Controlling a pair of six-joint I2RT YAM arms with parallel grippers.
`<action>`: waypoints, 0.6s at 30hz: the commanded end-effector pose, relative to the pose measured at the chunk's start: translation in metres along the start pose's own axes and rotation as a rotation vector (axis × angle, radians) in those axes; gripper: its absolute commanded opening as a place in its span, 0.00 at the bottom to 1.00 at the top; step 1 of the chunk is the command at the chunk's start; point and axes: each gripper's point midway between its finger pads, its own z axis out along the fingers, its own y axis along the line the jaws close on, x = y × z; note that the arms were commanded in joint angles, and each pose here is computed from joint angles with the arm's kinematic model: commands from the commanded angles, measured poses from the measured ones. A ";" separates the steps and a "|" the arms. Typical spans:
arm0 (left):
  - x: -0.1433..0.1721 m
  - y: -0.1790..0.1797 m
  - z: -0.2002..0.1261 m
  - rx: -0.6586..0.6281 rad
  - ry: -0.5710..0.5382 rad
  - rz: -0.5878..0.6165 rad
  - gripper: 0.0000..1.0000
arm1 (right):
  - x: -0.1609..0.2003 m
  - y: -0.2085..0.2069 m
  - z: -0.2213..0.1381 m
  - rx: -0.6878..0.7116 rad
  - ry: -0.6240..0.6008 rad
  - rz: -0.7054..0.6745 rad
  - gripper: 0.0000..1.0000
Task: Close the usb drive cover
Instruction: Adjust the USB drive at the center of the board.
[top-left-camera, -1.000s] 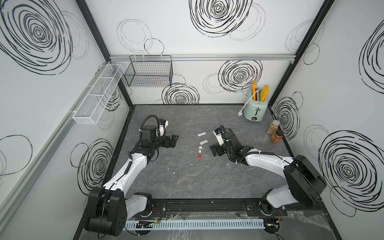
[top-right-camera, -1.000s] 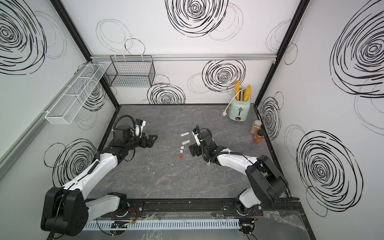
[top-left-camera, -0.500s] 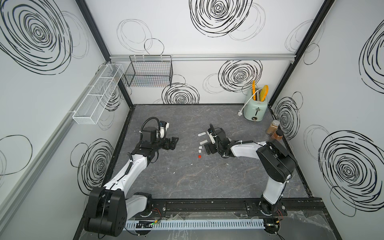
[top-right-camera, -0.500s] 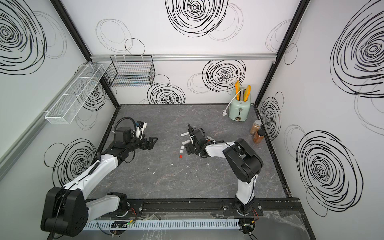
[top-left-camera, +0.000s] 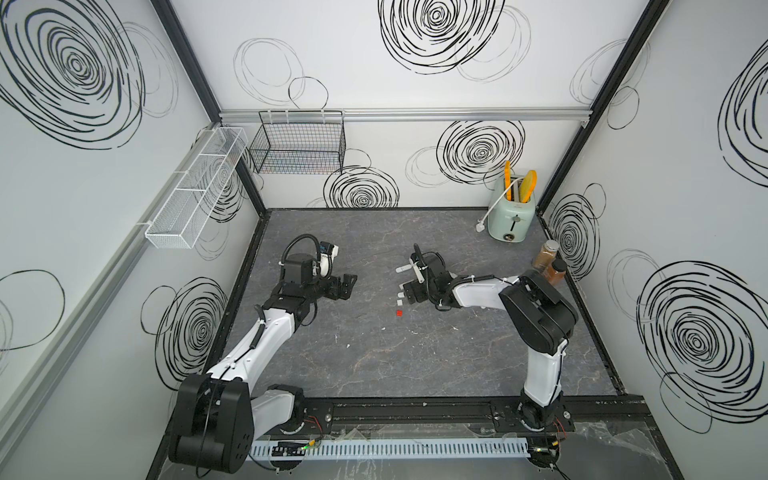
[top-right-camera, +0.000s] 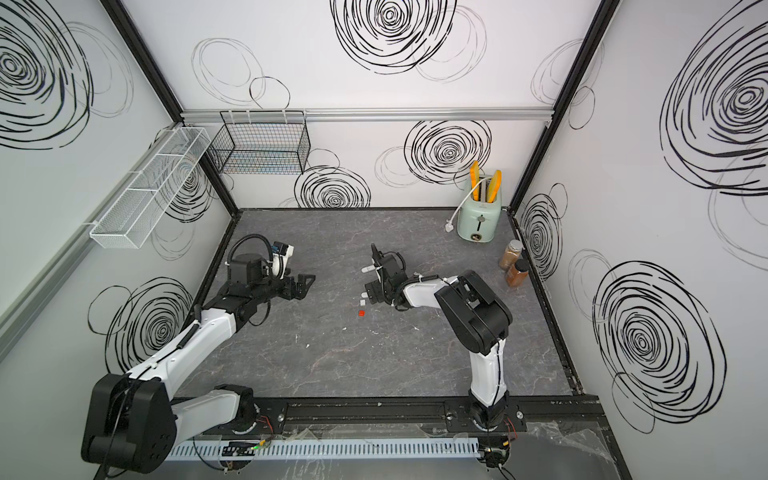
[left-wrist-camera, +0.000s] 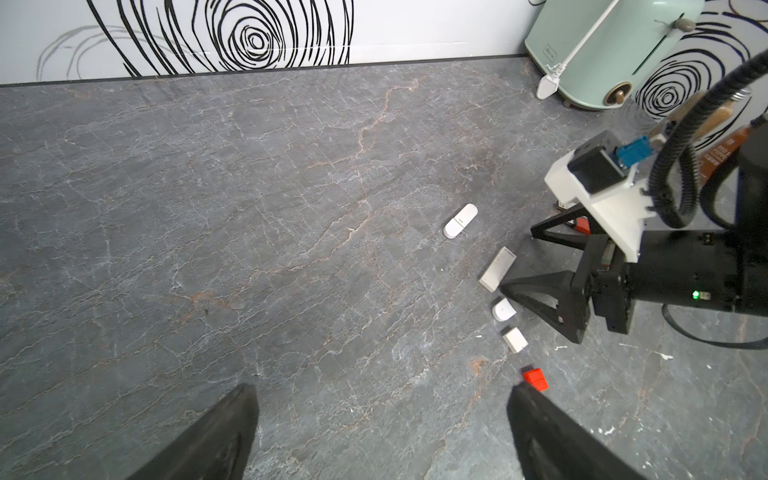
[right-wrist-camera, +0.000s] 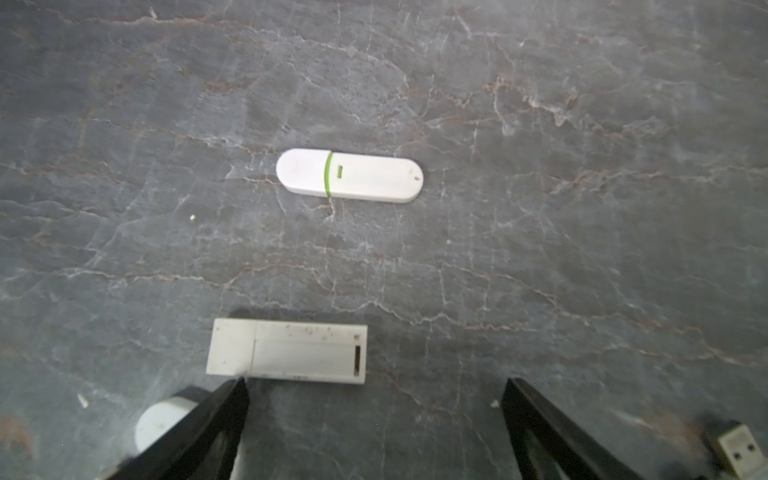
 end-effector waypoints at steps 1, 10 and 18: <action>-0.009 -0.001 -0.003 0.001 -0.048 0.045 0.98 | 0.004 -0.003 0.005 0.012 0.023 0.015 0.99; -0.009 -0.002 -0.003 0.005 -0.047 0.045 0.98 | 0.011 -0.011 0.010 0.034 0.049 0.014 0.99; -0.010 -0.003 -0.003 0.004 -0.049 0.047 0.98 | 0.012 -0.012 0.012 0.019 0.068 0.015 0.99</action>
